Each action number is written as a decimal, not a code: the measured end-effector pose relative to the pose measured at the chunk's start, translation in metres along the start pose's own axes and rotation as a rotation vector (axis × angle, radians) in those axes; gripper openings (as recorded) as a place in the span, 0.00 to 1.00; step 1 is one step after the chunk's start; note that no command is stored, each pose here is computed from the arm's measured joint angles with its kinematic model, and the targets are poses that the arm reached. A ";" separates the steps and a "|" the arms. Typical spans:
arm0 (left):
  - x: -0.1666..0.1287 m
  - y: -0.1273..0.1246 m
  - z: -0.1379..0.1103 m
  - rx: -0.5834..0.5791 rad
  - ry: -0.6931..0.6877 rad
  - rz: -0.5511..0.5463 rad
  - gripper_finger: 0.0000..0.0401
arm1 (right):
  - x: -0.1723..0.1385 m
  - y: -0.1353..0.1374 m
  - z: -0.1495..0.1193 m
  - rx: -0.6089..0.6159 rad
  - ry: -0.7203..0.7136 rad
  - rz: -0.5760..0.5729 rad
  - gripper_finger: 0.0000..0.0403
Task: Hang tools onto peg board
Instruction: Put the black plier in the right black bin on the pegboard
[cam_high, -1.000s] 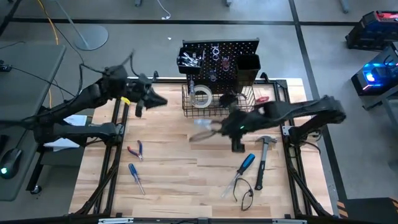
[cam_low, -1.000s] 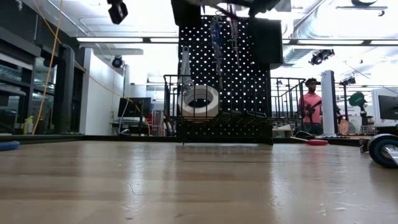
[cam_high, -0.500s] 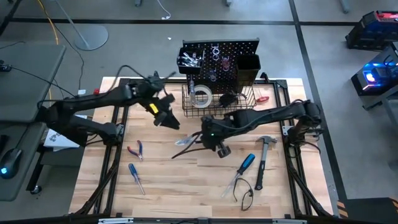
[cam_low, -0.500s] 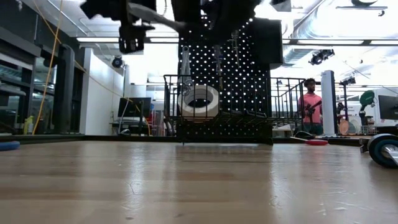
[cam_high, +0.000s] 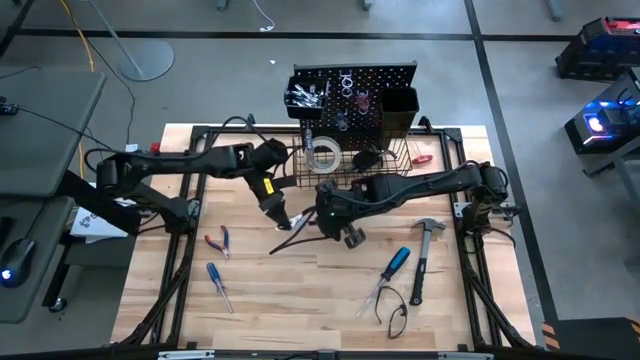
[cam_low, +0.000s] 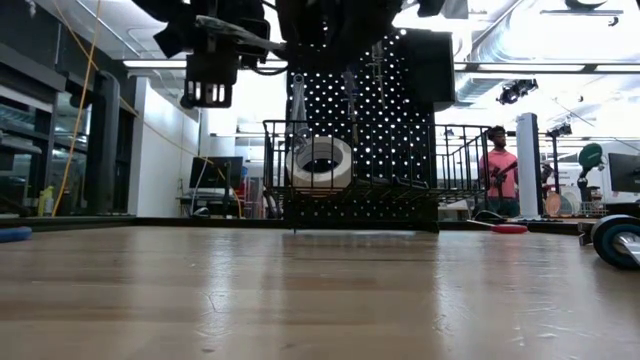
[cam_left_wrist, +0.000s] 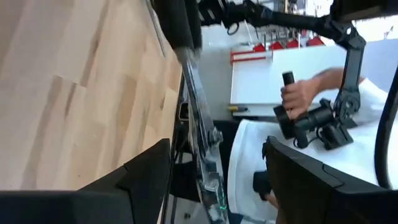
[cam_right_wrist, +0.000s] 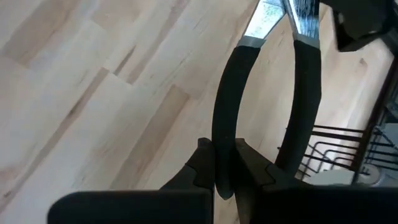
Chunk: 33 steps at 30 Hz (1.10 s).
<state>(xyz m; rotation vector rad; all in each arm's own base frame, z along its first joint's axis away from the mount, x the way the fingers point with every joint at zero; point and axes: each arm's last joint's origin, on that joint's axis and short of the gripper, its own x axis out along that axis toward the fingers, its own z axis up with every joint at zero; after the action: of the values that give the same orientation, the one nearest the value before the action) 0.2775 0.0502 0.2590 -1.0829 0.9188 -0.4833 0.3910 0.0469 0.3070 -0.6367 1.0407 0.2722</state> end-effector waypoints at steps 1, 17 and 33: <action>0.002 -0.001 -0.001 0.005 0.007 -0.002 0.61 | 0.000 0.000 0.000 -0.011 0.000 -0.002 0.03; -0.003 0.003 0.002 -0.005 -0.034 0.040 0.08 | 0.000 -0.001 0.000 -0.022 -0.003 -0.004 0.03; -0.012 0.011 -0.008 -0.021 0.012 0.090 0.01 | -0.035 -0.018 0.005 0.196 0.052 -0.193 0.56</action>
<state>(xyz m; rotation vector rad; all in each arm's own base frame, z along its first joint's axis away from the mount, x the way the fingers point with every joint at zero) 0.2628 0.0593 0.2523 -1.0536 0.9807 -0.4078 0.3861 0.0389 0.3459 -0.5641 1.0335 -0.0149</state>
